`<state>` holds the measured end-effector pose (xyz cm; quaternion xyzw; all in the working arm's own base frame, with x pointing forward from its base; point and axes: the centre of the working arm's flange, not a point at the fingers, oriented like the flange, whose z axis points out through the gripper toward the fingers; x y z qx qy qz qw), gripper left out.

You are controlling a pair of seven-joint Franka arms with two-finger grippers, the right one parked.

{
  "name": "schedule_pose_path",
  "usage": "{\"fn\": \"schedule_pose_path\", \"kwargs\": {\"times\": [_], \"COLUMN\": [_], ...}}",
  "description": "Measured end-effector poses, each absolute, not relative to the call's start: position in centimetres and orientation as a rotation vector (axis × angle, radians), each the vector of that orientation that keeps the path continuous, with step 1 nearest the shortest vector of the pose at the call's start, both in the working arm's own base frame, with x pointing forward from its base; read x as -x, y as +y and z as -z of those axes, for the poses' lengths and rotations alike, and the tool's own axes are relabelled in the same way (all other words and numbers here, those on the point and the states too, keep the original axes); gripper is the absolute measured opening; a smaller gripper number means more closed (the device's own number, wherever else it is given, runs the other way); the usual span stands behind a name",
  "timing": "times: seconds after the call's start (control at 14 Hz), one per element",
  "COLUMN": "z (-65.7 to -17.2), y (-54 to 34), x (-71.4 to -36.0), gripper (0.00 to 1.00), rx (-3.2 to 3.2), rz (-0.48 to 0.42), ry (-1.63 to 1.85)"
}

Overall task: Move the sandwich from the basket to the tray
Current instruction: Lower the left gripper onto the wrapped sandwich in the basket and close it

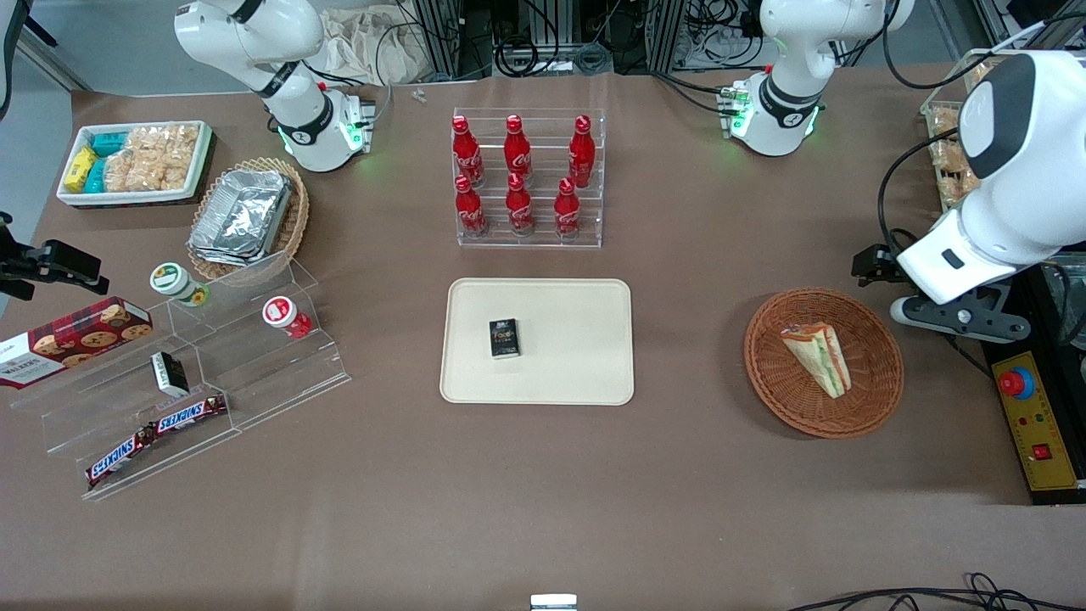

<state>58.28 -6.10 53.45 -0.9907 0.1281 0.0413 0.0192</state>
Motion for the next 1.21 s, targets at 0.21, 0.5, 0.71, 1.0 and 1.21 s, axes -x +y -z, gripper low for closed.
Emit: {"fn": "schedule_pose_path", "kwargs": {"times": [0.21,0.5,0.71,1.0,1.21], "z": [-53.0,-48.8,-42.1,-33.1,-30.5], "y": [-6.1,-6.0,-6.5,-5.7,-4.7], "x": [-59.3,-60.7,-61.1,-58.1,-56.9], "gripper": [1.00,1.00,1.00,1.00,1.00], "rx": [3.080,3.095,3.094,3.063,3.045], "rz": [-0.169,-0.216,-0.066,-0.021,-0.018], "ry": [0.396,0.119,-0.313,-0.610,-0.709]}}
